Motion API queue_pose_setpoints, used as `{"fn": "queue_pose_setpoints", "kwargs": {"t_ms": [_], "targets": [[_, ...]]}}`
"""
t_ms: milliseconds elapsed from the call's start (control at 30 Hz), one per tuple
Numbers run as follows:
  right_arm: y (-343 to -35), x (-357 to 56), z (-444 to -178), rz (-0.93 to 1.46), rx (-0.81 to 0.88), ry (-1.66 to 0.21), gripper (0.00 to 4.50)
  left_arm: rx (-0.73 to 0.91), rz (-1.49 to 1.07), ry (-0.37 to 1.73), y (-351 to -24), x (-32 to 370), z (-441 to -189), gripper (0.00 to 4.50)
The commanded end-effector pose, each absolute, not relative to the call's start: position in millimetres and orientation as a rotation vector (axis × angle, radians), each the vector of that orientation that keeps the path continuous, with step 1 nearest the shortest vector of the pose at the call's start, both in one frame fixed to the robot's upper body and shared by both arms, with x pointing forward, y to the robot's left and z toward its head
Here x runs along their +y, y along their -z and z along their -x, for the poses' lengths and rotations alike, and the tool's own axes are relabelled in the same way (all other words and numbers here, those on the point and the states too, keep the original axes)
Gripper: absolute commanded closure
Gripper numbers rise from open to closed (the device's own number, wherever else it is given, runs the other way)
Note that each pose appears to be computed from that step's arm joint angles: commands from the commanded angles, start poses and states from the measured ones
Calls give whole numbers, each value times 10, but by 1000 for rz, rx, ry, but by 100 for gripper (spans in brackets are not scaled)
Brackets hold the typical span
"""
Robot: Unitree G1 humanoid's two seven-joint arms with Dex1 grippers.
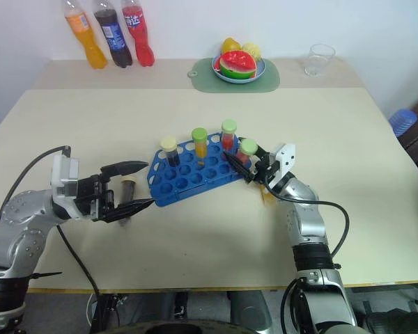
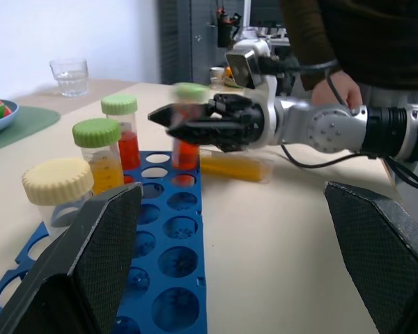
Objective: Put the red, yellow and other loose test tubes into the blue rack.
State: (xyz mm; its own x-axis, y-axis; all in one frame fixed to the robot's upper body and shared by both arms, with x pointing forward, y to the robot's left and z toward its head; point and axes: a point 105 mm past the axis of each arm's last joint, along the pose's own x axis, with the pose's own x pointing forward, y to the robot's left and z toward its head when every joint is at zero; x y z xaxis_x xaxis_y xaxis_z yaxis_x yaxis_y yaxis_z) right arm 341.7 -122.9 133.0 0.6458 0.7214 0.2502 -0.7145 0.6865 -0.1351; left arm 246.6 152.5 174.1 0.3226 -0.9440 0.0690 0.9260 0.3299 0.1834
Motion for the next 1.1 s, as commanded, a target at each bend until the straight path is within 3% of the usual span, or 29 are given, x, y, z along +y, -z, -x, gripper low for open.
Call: {"fn": "queue_pose_setpoints", "kwargs": {"t_ms": [33,233,467,600,700,967,1100], "targets": [[-1495,-1293,-3369,114,-364,-809,2,-208,-127,1244,-1806,1517,-2439,20],[-1629,-1553,-3249,305,-285,-754,2,-204,-115,1264,-1780,1489,-2442,20],[-1624,-1852,-2973,519,31,-626,2,-196,-105,1289,-1732,1458,-2450,20],[-1598,-1917,-2978,397,281,-612,2,-199,-93,1304,-1714,1421,-2456,20],[-1564,-2027,-3150,237,514,-499,2,-202,-86,1307,-1697,1397,-2460,20],[-1423,-2058,-3326,33,819,-387,2,-213,-77,1291,-1679,1378,-2427,20],[-1338,-2073,-3350,29,885,-372,2,-212,-74,1274,-1671,1388,-2396,20]]}}
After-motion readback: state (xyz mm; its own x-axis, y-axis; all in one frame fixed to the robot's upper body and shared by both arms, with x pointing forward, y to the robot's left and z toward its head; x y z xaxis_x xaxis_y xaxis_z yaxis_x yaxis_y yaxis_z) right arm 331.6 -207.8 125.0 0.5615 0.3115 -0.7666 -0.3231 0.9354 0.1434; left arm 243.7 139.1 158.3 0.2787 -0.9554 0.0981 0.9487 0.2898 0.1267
